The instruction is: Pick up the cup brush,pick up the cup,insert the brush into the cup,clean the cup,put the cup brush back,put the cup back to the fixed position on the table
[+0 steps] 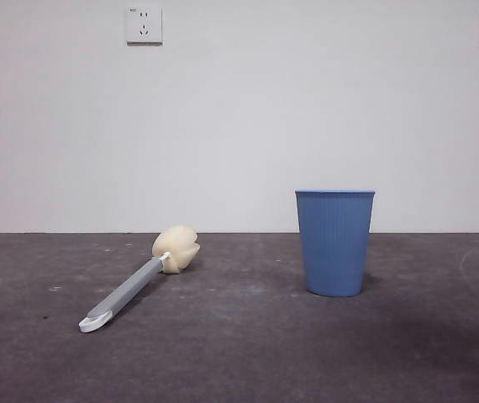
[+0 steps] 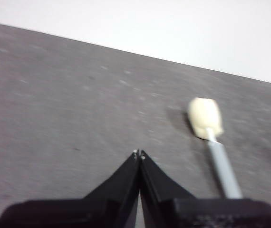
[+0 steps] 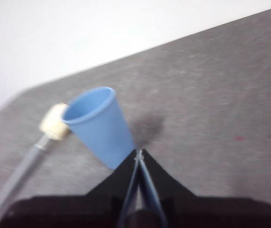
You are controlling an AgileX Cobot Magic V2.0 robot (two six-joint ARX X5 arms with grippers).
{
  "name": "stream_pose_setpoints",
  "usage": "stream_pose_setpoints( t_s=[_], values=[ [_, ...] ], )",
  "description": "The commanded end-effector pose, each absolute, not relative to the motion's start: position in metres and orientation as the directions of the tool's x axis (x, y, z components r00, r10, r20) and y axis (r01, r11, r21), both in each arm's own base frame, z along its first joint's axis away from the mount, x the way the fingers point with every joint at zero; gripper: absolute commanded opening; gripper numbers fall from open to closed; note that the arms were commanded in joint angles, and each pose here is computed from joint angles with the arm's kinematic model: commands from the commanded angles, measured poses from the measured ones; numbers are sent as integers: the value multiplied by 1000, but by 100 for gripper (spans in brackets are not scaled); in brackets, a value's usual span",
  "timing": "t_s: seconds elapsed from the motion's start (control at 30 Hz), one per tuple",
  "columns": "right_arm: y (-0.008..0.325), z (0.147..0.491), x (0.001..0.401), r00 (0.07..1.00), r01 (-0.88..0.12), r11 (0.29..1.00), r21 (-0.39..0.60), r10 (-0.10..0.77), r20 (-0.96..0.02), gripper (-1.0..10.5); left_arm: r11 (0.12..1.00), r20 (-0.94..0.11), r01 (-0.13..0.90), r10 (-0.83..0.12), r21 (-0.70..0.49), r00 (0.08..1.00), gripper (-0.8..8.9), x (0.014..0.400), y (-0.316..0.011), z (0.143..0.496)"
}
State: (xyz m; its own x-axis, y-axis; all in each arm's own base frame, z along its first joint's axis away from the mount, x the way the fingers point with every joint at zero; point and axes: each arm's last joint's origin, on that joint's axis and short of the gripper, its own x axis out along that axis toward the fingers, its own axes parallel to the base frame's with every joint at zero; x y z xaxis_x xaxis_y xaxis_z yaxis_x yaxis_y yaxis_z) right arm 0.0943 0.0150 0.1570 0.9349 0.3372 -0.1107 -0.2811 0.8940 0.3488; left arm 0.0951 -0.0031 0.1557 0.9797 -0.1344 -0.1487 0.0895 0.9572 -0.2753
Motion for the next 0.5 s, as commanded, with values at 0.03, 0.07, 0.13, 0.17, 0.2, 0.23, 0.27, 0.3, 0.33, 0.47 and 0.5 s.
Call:
stream_pose_setpoints(
  t_s=[0.03,0.07,0.13,0.17,0.2,0.23,0.27,0.3,0.33,0.47,0.5],
  values=[
    [16,168,94,931,-316,845,431,364,-33,-9,938,-116,119,-165,-325,980,-7,91,-4,173],
    [16,173,93,932,-319,842,436,362,-17,-10,937,-114,120,-165,-328,980,-7,89,-4,178],
    [16,185,91,933,-328,840,432,361,7,-11,937,-104,123,-165,-326,981,-7,85,-4,194],
    [16,190,90,932,-332,840,430,361,16,-11,937,-97,129,-169,-326,981,-7,83,-4,201],
    [15,196,90,932,-335,839,428,361,21,-12,936,-90,138,-176,-325,980,-7,82,-4,208],
    [15,203,89,932,-337,839,427,362,24,-12,935,-85,146,-182,-325,980,-7,80,-5,217],
    [16,209,89,930,-338,838,428,367,18,-12,932,-85,157,-194,-325,977,-7,79,-5,224],
    [16,215,88,925,-346,835,428,380,7,-11,931,-90,168,-207,-325,974,-7,78,-5,230],
    [16,221,88,919,-354,834,423,395,-10,-12,928,-102,181,-225,-327,969,-7,78,-6,237],
    [18,251,86,878,-398,841,367,465,-114,-12,917,-171,260,-321,-301,932,-7,78,-9,262],
    [19,258,85,865,-411,842,350,481,-141,-12,913,-189,281,-344,-295,920,-7,78,-9,267]
  ],
)
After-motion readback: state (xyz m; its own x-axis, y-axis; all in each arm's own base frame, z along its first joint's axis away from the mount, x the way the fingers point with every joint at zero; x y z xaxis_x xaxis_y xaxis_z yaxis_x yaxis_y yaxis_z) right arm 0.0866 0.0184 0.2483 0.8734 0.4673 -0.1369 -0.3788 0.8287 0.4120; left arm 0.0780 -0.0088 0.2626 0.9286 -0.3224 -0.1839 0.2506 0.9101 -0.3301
